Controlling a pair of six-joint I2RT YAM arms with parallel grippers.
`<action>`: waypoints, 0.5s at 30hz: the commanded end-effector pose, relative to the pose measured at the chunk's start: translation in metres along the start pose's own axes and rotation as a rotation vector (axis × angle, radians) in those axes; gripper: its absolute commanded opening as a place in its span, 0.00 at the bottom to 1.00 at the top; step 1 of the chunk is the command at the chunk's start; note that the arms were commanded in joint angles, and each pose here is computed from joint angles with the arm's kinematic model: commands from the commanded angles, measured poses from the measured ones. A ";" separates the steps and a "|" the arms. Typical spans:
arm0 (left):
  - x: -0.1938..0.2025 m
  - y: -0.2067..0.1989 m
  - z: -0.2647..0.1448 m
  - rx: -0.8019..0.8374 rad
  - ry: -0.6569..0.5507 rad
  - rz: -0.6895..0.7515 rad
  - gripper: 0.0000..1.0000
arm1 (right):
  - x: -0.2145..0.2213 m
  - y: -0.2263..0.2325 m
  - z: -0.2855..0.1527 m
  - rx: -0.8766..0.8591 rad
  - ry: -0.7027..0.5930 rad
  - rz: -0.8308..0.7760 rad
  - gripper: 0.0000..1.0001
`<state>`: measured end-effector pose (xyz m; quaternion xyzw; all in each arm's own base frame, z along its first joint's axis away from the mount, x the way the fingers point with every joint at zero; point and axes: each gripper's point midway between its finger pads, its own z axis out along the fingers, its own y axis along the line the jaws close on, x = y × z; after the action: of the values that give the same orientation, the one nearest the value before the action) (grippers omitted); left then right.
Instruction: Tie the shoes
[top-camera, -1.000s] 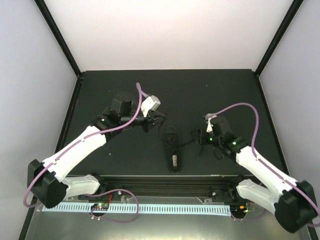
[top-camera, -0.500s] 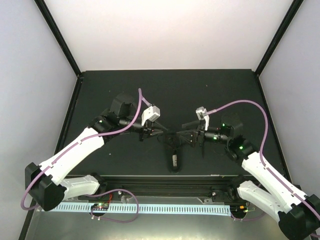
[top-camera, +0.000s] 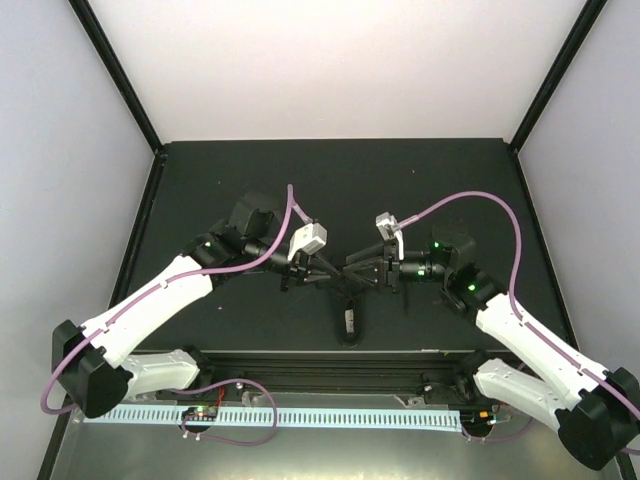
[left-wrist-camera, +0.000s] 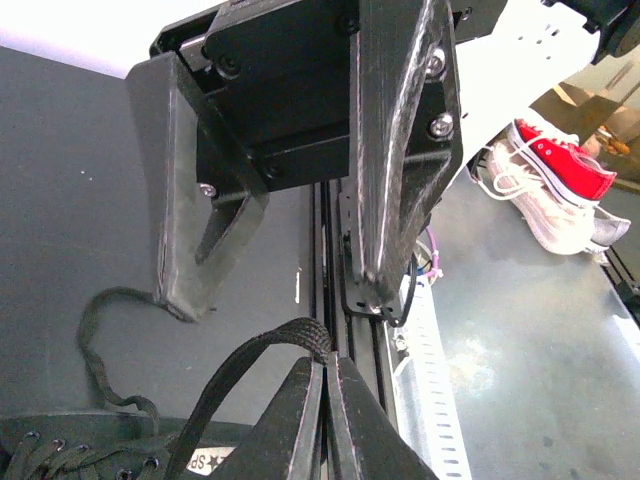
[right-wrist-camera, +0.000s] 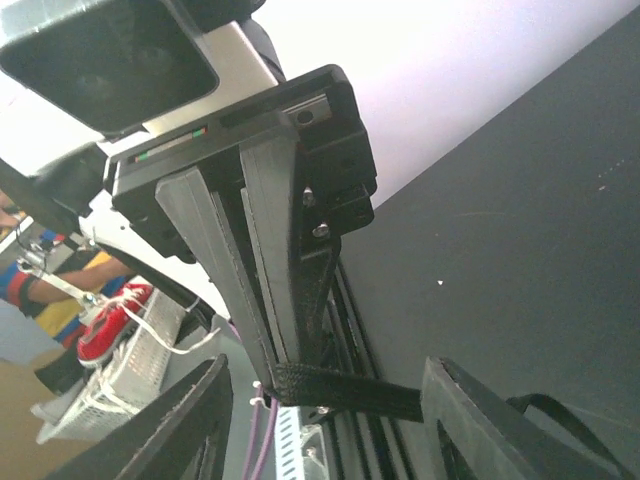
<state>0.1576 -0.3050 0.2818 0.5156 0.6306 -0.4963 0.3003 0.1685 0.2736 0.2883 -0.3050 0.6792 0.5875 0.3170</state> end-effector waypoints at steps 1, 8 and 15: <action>-0.013 -0.011 -0.001 0.040 -0.016 0.055 0.02 | -0.005 0.014 0.004 -0.052 0.008 -0.027 0.51; -0.011 -0.012 0.002 0.050 -0.009 0.055 0.02 | -0.001 0.017 0.008 -0.073 0.020 -0.023 0.35; -0.009 -0.006 0.004 0.015 0.000 0.056 0.02 | 0.006 0.020 0.014 -0.106 0.055 -0.008 0.22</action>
<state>0.1523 -0.3075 0.2794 0.5233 0.6270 -0.4968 0.2935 0.1580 0.2857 0.2819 -0.3183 0.6755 0.6014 0.2842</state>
